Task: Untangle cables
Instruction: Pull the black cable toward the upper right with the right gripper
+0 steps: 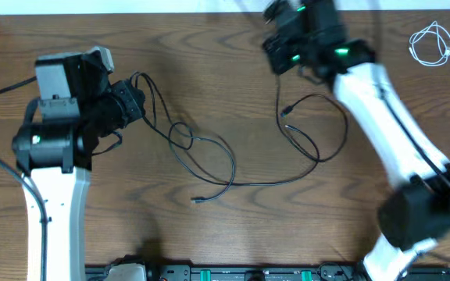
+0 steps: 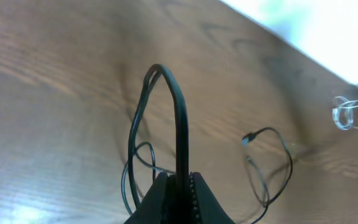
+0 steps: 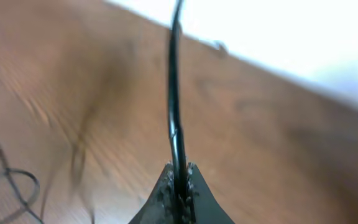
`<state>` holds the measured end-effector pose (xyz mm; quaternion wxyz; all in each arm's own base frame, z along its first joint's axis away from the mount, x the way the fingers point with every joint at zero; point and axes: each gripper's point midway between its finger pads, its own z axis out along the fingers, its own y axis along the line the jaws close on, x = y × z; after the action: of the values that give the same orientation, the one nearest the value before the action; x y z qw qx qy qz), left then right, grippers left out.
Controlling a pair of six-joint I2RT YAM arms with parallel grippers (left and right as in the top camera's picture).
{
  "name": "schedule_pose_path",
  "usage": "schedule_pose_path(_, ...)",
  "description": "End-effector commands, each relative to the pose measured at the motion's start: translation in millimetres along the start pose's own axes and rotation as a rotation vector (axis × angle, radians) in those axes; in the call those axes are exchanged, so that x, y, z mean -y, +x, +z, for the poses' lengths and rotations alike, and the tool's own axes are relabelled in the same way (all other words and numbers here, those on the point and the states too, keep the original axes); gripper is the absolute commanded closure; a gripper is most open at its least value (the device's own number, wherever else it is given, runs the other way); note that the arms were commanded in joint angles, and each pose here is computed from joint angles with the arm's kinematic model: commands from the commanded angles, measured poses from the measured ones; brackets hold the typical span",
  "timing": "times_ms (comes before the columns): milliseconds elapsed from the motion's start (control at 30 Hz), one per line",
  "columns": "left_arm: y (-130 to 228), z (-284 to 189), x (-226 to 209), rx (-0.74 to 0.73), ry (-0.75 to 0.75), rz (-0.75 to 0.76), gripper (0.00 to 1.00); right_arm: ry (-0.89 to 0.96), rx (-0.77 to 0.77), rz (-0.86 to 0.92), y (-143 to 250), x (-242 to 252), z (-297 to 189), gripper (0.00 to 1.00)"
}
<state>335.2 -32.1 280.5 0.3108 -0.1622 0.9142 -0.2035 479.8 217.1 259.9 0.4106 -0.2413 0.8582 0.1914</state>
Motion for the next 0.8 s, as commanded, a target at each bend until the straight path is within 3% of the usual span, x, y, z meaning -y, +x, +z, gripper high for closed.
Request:
schedule_pose_path(0, 4, 18, -15, -0.057, -0.055, -0.025, 0.92, 0.116, 0.121, 0.057, -36, 22, -58, 0.99)
schedule_pose_path(333, 15, 63, -36, -0.187, -0.110, -0.066, 0.93, 0.305, 0.452, 0.211, -86, 77, -220, 0.99)
schedule_pose_path(533, 22, 83, -46, -0.247, -0.134, -0.081, 0.93, 0.314, 0.610, 0.308, -103, 87, -272, 0.99)
schedule_pose_path(767, 27, 100, -61, -0.287, -0.186, -0.074, 0.93, 0.324, 0.911, 0.370, -142, 99, -347, 0.99)
